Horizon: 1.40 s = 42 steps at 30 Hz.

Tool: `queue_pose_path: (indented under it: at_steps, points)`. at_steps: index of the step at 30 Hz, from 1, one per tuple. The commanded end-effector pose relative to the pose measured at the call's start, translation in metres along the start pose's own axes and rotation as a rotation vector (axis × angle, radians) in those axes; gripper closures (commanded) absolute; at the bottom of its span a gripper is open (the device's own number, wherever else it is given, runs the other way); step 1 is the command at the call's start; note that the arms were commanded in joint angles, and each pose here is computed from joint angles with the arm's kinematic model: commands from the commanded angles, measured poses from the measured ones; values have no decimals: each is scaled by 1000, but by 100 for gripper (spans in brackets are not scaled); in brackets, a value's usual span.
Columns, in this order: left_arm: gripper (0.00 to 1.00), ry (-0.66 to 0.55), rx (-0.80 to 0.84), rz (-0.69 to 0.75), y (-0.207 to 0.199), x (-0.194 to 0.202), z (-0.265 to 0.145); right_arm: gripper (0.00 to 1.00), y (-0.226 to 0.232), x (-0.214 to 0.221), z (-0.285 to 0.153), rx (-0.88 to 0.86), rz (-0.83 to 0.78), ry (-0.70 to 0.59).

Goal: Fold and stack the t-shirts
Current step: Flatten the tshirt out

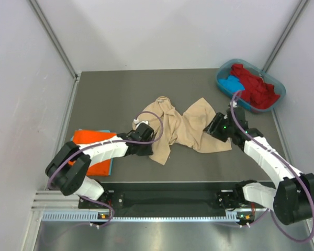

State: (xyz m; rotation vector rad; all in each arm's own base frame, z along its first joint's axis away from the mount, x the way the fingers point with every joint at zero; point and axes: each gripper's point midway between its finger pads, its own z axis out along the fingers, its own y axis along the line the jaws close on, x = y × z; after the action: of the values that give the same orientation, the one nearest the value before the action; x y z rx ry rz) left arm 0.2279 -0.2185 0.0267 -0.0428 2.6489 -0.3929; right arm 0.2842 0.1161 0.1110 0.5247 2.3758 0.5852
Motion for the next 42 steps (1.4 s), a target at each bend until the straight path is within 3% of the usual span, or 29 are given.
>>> queue_pose_path:
  at_steps: [1, 3, 10, 15, 16, 19, 20, 21, 22, 27, 28, 29, 30, 32, 35, 37, 42]
  points:
    - [85, -16, 67, -2, -18, -11, 4, 46, 43, 11, 6, -143, -113, -3]
    - [100, -27, 64, -1, -18, -14, -3, 45, 52, 26, 16, -130, -153, 38]
    - [100, -127, -81, 45, 4, -46, -59, 44, 53, 60, 42, -63, -156, 104]
    - [100, -152, -122, 46, 16, -51, -73, 45, 26, 62, 65, 79, -159, 85]
    - [100, -148, -121, 46, 17, -50, -73, 48, 16, 61, 65, 129, -169, 84]
    - [100, -146, -143, 46, 22, -49, -75, 69, -7, 43, 62, 238, -180, 11]
    - [100, -153, -155, 46, 24, -50, -76, 87, -18, 33, 61, 276, -169, -16]
    - [100, -155, -164, 42, 28, -51, -78, 98, -23, 27, 59, 290, -166, -29]
    - [100, -161, -163, 40, 28, -54, -80, 100, -30, 25, 56, 314, -175, -28]
    - [100, -158, -162, 20, 33, -57, -80, 100, -54, -4, 30, 385, -141, -119]
    - [96, -147, -154, 33, 32, -55, -79, 100, -55, -6, 27, 383, -144, -123]
    - [83, -134, -133, 54, 28, -54, -78, 100, -50, -6, 25, 356, -146, -122]
    - [78, -83, -62, 131, 16, -45, -77, 100, -44, -4, 23, 316, -147, -120]
    - [65, -100, -7, 214, 2, -44, -78, 100, -22, 4, 26, 190, -137, -85]
    - [56, -187, 54, 397, -31, -40, -92, 97, -8, 14, 28, 104, -118, -55]
    - [56, -193, 101, 469, -51, -28, -95, 94, -4, 13, 27, 93, -110, -50]
    - [58, -162, 94, 593, -61, 0, -67, 76, 5, 6, 15, 70, -107, -67]
